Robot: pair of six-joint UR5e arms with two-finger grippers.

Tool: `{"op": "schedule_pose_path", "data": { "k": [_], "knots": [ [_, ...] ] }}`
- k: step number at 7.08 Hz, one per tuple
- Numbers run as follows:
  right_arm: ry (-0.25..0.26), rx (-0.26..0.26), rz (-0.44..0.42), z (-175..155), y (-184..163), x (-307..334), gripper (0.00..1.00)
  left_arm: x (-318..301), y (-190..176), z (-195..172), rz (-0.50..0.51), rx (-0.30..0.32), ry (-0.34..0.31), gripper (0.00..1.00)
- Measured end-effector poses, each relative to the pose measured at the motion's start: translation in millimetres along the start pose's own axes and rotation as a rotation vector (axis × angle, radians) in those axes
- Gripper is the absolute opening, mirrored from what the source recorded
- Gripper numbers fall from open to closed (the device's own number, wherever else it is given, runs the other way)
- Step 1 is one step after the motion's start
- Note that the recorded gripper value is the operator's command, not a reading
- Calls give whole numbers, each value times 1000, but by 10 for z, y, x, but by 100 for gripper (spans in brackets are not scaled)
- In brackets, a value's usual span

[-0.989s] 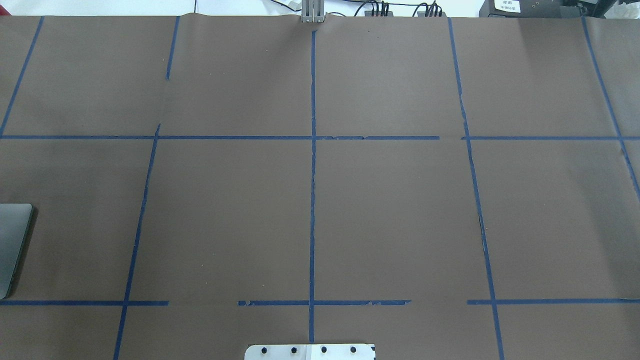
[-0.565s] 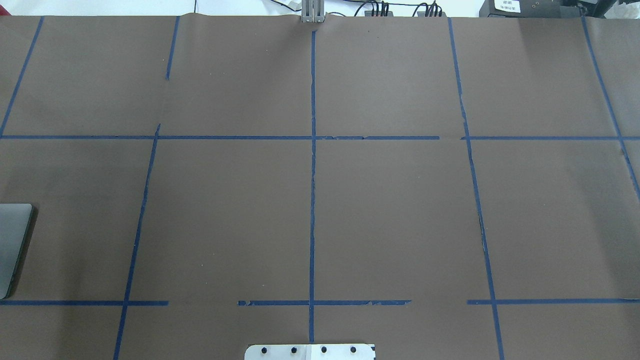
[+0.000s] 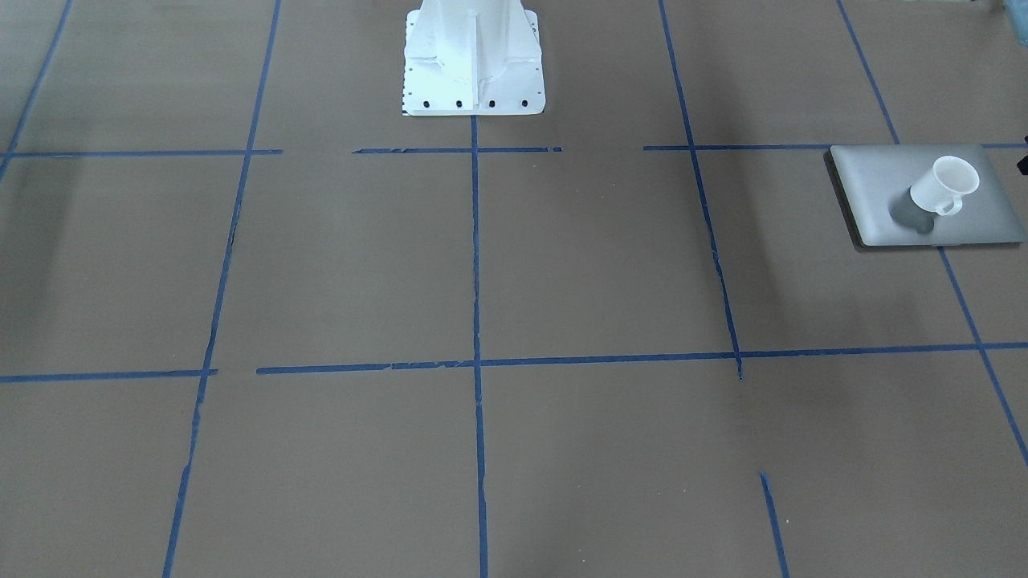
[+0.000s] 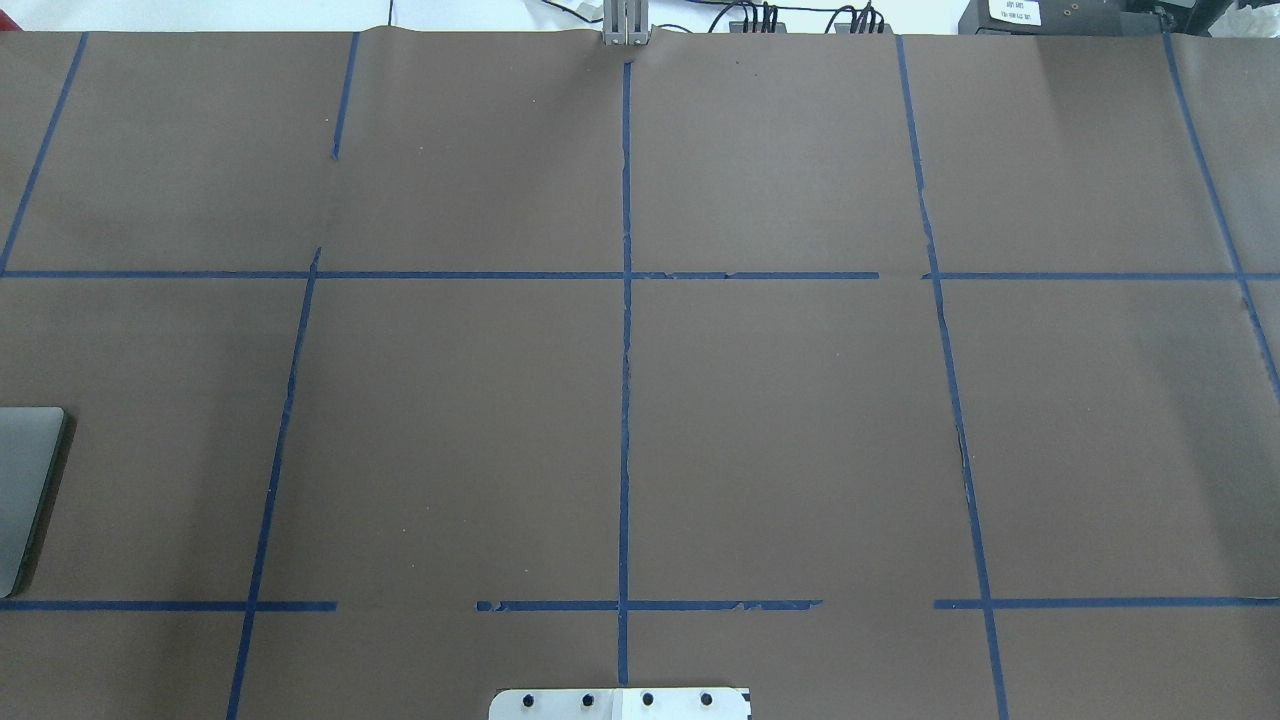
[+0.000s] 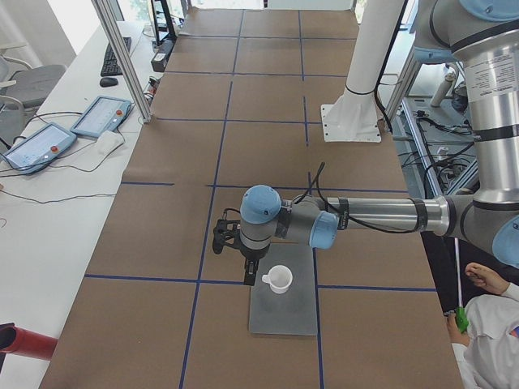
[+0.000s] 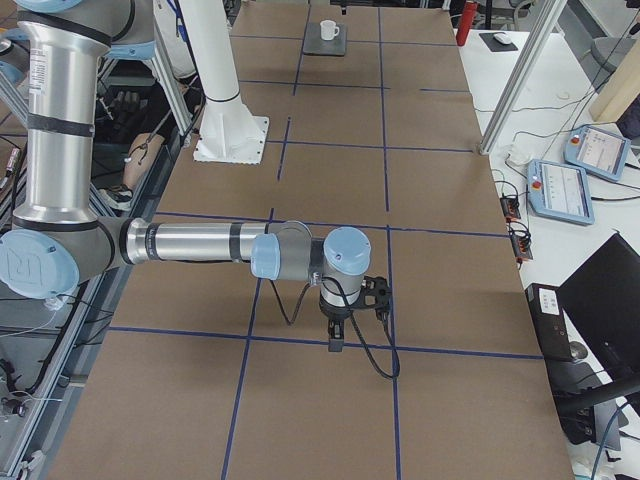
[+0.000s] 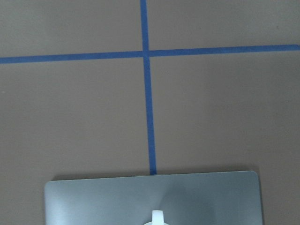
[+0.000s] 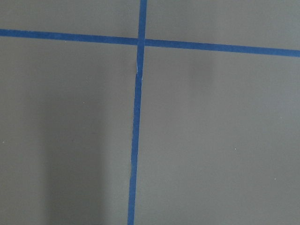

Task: Place cup on laptop
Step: 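Lower the held mug with the left gripper toward the laptop lid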

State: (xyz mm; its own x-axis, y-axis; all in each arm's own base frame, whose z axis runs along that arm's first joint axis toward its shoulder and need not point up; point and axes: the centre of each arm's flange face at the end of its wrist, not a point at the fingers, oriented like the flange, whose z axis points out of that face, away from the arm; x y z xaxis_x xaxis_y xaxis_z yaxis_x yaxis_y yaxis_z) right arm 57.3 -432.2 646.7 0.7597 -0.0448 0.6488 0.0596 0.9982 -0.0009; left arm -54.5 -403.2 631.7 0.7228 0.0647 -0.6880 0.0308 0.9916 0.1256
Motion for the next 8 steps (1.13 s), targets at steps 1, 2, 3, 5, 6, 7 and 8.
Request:
{"op": "schedule_pose_path", "data": {
  "k": [1,2,3,5,6,7,8],
  "knots": [
    [0,0,0,1,1,0,100,-73,16,-68,-7,-4,6,100],
    [0,0,0,1,2,1,100,-96,36,-79,-19,-10,31,100],
    [0,0,0,1,2,1,100,-97,43,-72,-34,-14,59,100],
    [1,0,0,-1,-2,0,100,-101,62,-58,-47,-18,78,100],
    [0,1,-1,-3,-4,-2,100,-112,78,-48,-47,-19,78,100],
    [0,1,-1,-3,-4,-2,100,-119,92,-40,-46,-20,79,100],
    [0,1,-1,-4,-5,-3,100,-123,104,-33,-46,-20,83,100]
  ]
}}
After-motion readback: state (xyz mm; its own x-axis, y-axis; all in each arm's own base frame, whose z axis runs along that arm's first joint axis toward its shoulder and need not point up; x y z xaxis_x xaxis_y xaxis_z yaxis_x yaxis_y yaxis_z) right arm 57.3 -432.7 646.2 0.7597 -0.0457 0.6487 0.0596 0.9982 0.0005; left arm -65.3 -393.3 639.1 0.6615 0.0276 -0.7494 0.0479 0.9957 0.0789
